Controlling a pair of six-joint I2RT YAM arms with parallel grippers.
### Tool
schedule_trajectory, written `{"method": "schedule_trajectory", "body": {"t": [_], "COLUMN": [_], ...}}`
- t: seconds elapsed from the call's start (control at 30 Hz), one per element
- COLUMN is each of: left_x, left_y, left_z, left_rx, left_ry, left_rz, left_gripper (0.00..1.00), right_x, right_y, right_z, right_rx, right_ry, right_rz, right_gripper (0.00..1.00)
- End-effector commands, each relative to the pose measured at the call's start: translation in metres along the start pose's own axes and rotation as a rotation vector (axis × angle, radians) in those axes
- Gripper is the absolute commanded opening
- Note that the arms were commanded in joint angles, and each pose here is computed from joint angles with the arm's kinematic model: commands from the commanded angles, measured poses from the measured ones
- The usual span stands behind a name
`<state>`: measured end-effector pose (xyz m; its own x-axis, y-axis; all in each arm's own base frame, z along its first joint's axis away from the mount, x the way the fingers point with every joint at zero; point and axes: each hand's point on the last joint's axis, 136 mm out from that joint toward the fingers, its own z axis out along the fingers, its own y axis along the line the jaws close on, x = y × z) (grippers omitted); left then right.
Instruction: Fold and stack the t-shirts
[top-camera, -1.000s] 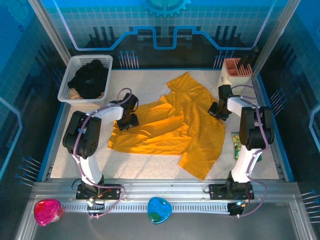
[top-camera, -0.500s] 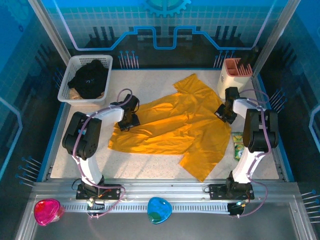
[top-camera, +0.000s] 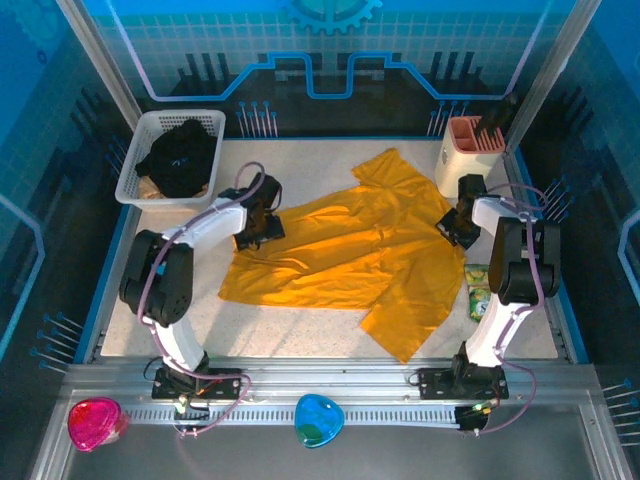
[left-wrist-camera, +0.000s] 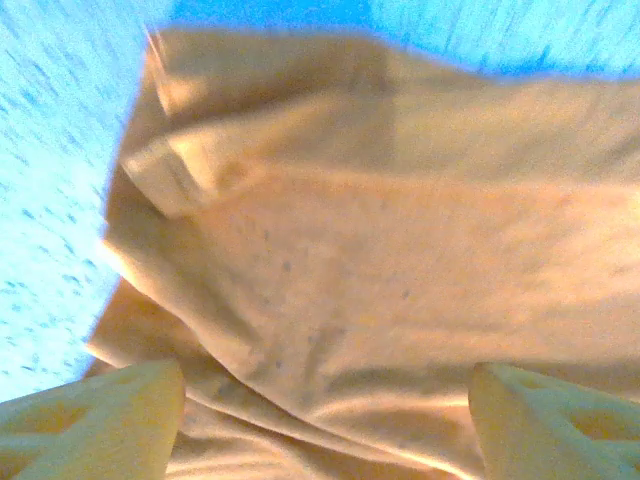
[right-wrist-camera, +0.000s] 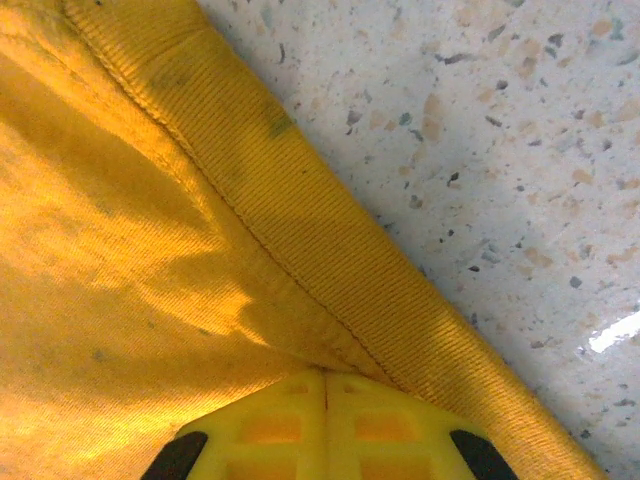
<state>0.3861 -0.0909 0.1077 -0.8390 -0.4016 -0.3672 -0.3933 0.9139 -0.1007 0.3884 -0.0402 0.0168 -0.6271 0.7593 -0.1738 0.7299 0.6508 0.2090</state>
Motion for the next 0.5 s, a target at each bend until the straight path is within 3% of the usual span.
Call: {"method": "schedule_trajectory", "body": {"t": [0.0,0.13,0.47], "left_x": [-0.025,-0.040,-0.043], "left_y": [0.023,0.019,0.023], "left_z": [-0.019,0.005,0.058], "left_rx": [-0.068,-0.059,-0.089], "left_ry": [-0.028,0.011,0.115], "left_rz": [0.009,0.019,0.001], "left_gripper": [0.73,0.54,0.47], "right_x": [0.008,0.016,0.025], "right_y": [-0.002,0.011,0.023], "right_z": [-0.007,-0.019,-0.060], "right_rx": [-0.029,-0.125,-0.215], "right_ry": [0.042,0.048,0.001], "right_rz": [-0.001,-0.047,-0.149], "right_gripper": [0.00,0.00,0.00]}}
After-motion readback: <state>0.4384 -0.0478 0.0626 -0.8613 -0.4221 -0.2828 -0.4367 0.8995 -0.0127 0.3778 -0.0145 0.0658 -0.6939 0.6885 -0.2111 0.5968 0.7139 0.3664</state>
